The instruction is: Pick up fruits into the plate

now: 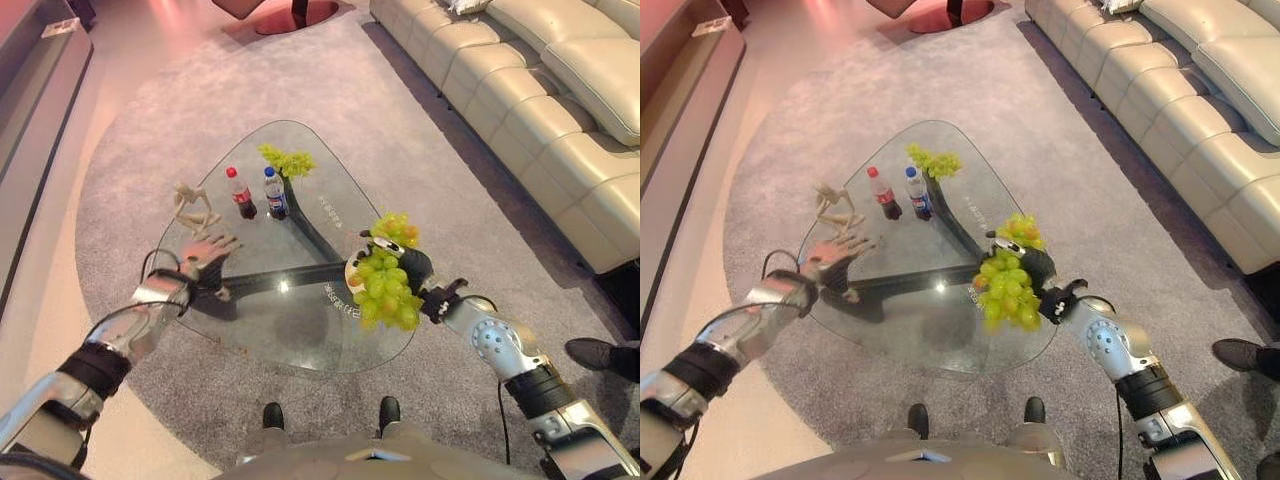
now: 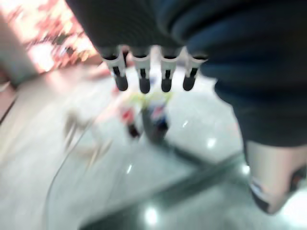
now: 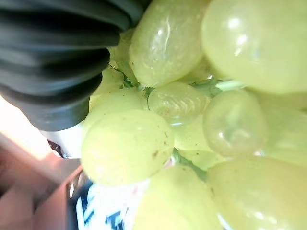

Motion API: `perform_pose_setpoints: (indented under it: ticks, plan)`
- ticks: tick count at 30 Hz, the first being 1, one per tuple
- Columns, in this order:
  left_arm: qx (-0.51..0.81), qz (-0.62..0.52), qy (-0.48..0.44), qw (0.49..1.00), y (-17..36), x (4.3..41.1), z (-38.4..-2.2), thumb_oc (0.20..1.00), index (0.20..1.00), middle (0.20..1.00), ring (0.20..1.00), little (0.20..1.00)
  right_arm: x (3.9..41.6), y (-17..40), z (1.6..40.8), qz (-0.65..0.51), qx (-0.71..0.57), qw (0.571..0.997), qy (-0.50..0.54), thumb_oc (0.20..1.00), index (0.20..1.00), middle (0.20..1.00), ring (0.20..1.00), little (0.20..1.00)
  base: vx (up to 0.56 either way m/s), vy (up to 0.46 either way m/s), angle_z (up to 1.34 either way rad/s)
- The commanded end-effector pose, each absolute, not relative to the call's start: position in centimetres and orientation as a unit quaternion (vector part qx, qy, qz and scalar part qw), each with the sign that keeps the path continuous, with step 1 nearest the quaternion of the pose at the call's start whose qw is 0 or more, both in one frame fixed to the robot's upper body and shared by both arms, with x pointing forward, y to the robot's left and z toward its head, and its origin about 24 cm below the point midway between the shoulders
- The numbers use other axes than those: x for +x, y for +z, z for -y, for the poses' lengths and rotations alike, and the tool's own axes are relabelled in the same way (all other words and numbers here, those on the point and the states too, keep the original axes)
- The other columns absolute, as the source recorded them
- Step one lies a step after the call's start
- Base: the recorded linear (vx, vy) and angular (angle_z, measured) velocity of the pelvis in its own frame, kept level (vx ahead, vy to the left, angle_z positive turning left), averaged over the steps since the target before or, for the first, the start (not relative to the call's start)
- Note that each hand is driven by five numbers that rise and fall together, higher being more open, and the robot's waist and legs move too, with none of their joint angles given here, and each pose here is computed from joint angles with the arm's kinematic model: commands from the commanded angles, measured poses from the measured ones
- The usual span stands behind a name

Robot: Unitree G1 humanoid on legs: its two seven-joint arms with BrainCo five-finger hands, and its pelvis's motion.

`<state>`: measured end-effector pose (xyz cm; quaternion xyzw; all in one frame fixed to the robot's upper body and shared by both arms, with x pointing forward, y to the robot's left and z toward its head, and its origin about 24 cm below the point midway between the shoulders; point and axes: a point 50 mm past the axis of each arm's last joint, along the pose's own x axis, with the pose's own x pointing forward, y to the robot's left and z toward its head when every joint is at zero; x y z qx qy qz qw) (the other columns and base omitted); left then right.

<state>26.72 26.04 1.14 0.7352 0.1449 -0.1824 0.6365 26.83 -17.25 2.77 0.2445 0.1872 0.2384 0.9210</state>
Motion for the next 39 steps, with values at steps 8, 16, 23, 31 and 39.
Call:
perform_pose_setpoints:
  ticks: [8,16,23,31,39]
  plan:
    - [0.594,-0.312,-0.053,0.740,-3.1,25.9,-29.9,1.000,1.000,1.000,1.000,1.000,31.7,5.5,22.3,-0.111,0.120,0.980,0.116,0.200,0.200,0.200,0.200,0.200,-0.12,-0.017,0.06]
    - [0.474,-0.412,0.026,0.778,-8.2,21.1,-30.2,1.000,1.000,1.000,1.000,1.000,33.5,6.4,27.7,-0.122,0.019,0.992,-0.003,0.200,0.200,0.200,0.200,0.200,-0.04,-0.054,0.13]
    - [0.428,-0.418,0.093,0.796,-8.9,19.8,-30.6,1.000,1.000,1.000,1.000,1.000,35.2,11.8,31.0,-0.056,-0.135,0.986,-0.086,0.200,0.200,0.200,0.200,0.200,-0.06,-0.016,0.12]
    - [0.399,-0.399,0.117,0.817,-9.1,19.8,-29.7,1.000,1.000,1.000,1.000,1.000,36.4,18.3,31.6,0.047,-0.299,0.937,-0.171,0.200,0.200,0.200,0.200,0.200,-0.03,0.006,0.05]
    - [0.367,-0.382,0.117,0.840,-9.1,20.1,-28.6,1.000,1.000,1.000,1.000,1.000,36.5,19.2,33.3,0.005,-0.381,0.903,-0.199,0.200,0.200,0.200,0.200,0.200,0.00,0.045,0.12]
